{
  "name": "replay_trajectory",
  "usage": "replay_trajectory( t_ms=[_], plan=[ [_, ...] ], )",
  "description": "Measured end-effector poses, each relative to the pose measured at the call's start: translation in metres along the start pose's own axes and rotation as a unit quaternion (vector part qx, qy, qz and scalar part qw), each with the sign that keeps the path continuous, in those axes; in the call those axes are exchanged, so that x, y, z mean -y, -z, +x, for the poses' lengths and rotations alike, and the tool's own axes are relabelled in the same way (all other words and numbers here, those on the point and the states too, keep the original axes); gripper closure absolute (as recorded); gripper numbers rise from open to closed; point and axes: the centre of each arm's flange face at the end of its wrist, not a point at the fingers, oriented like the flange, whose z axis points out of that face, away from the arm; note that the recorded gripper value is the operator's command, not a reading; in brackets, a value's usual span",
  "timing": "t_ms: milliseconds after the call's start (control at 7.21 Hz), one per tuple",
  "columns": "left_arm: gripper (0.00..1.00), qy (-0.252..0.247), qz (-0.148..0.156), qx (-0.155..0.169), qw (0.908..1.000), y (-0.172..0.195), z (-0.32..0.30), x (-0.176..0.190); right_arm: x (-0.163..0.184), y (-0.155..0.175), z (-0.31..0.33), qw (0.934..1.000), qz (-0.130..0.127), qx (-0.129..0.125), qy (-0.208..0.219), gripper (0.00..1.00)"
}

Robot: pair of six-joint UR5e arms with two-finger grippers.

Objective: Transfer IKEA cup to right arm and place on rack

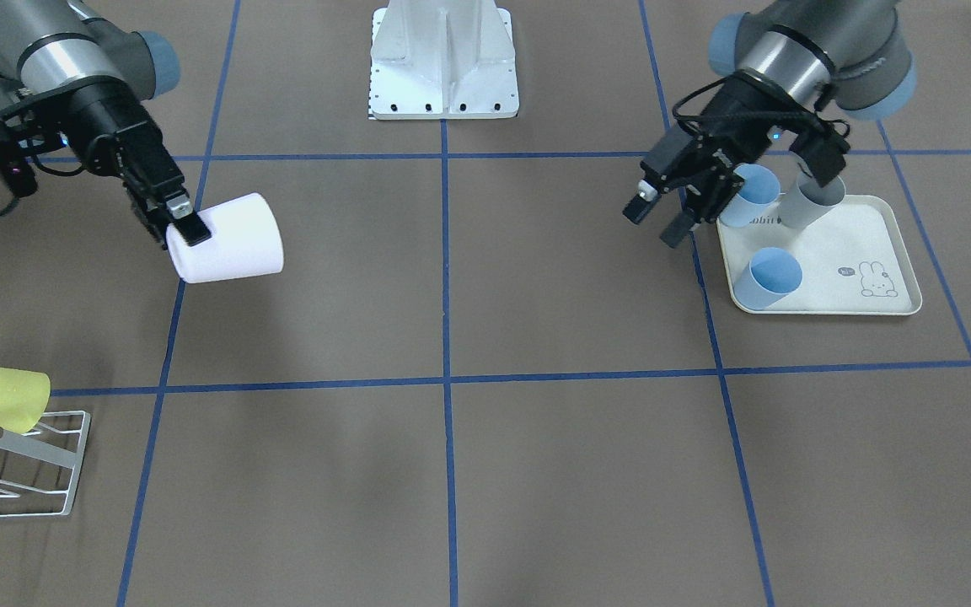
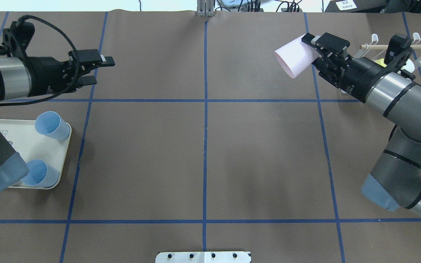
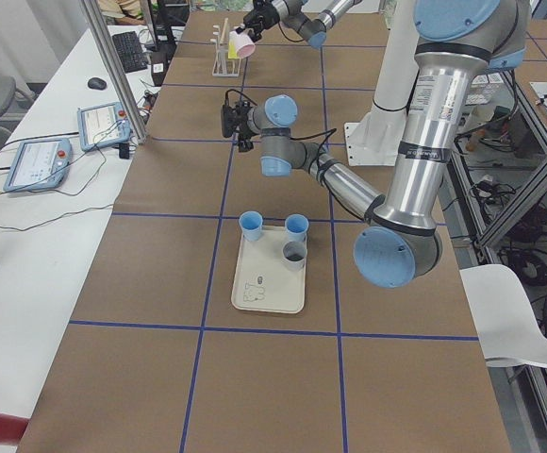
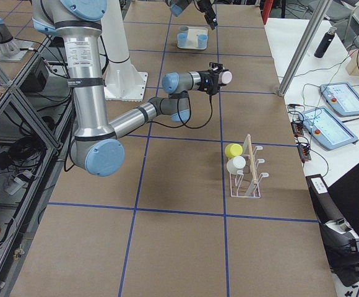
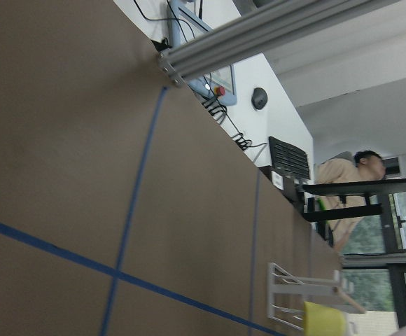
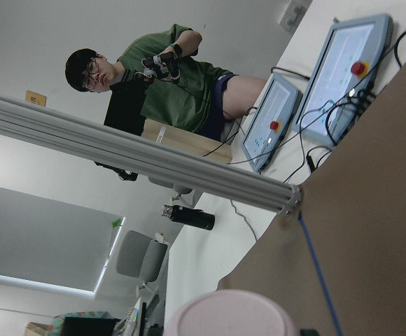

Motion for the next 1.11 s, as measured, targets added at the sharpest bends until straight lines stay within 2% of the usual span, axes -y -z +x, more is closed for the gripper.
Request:
replay_trajectory(
  t_ms=[139, 277, 555, 693, 832, 1109],
  plan=[
    [0.03, -0.043, -0.005, 0.058, 0.9974, 0.011, -0.032, 0.022, 0.025, 0.013, 0.019, 0.9972, 0.021, -0.026, 0.067, 0.84],
    [0.03, -0.09, -0.018, 0.112, 0.9895, 0.023, -0.068, 0.028, 0.052, 0.023, 0.032, 0.9885, 0.041, -0.055, 0.135, 0.84],
    [0.03, -0.134, -0.053, 0.178, 0.9734, 0.042, -0.118, 0.022, 0.112, 0.042, 0.051, 0.9623, 0.069, -0.119, 0.234, 0.84],
    [0.03, -0.141, -0.071, 0.206, 0.9657, 0.055, -0.138, 0.015, 0.14, 0.053, 0.06, 0.9487, 0.077, -0.146, 0.27, 0.84],
    [0.03, -0.144, -0.089, 0.235, 0.9572, 0.066, -0.159, 0.007, 0.158, 0.063, 0.067, 0.9399, 0.084, -0.163, 0.288, 0.84],
    [0.03, -0.131, -0.124, 0.282, 0.9424, 0.087, -0.207, -0.014, 0.176, 0.078, 0.075, 0.9323, 0.094, -0.181, 0.298, 0.84]
  ],
)
